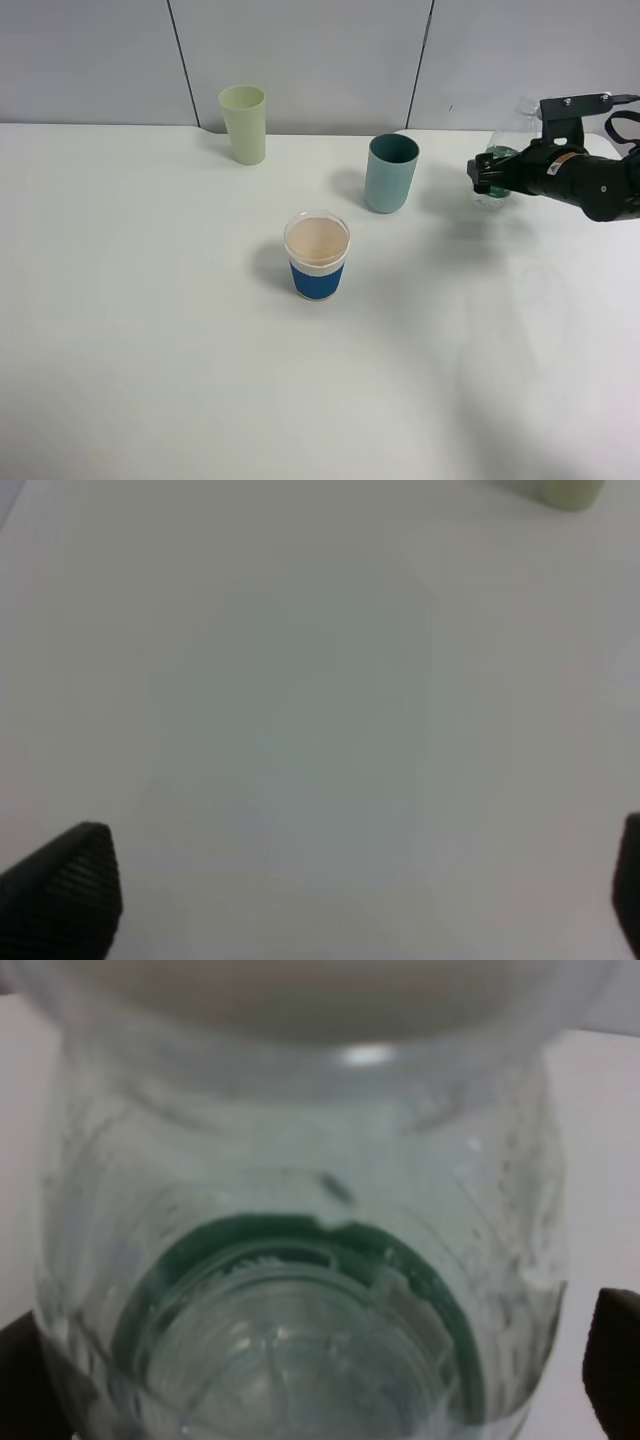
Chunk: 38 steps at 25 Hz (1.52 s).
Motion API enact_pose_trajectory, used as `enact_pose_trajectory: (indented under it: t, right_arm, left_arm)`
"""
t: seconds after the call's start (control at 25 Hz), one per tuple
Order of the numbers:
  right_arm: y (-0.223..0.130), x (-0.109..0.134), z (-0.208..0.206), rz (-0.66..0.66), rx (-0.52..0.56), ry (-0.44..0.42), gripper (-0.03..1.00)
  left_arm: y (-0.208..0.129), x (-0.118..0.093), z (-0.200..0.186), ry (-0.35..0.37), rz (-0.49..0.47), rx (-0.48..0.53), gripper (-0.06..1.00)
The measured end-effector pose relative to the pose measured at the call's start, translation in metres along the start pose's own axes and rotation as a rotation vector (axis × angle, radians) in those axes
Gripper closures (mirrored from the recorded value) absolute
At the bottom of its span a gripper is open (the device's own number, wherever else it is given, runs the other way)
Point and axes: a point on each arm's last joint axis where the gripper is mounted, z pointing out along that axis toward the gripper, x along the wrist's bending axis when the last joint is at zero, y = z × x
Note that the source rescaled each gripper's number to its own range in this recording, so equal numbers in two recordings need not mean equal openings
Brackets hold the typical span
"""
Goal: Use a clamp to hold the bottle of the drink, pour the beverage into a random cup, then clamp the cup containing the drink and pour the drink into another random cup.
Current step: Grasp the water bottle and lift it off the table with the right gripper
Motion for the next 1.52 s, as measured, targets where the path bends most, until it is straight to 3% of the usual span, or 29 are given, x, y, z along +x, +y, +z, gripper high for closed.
enact_pose_trajectory:
  t: [0.12,0.2,0.24,0.36,0.4,0.88,1.12,1.52]
  right_arm:
    - [0.001,0.0,0.0,-0.025,-0.019,-0.001,-0.03]
    - [0.002,0.0,0.0,-0.053,-0.021,-0.001,0.1]
    - [0.002,0.0,0.0,-0.063,-0.021,-0.001,0.25]
    - [0.001,0.0,0.0,-0.074,-0.018,0.0,0.9]
    - [0.001,0.0,0.0,-0.072,-0.016,0.0,0.97]
    - [0.004,0.001,-0.003,-0.074,0.043,0.006,0.94]
    - [0.014,0.012,-0.013,-0.093,0.095,0.038,0.94]
    - [0.052,0.035,-0.041,-0.091,0.037,0.088,0.94]
  left_arm:
    - [0.0,0.0,0.0,0.0,0.0,0.0,-0.06]
    - [0.0,0.0,0.0,0.0,0.0,0.0,-0.06]
    - [0.0,0.0,0.0,0.0,0.0,0.0,-0.06]
    - [0.0,0.0,0.0,0.0,0.0,0.0,-0.06]
    - [0.0,0.0,0.0,0.0,0.0,0.0,-0.06]
    - [0.0,0.0,0.0,0.0,0.0,0.0,-0.06]
    - [0.0,0.0,0.0,0.0,0.0,0.0,-0.06]
    - [0.0,0.0,0.0,0.0,0.0,0.0,-0.06]
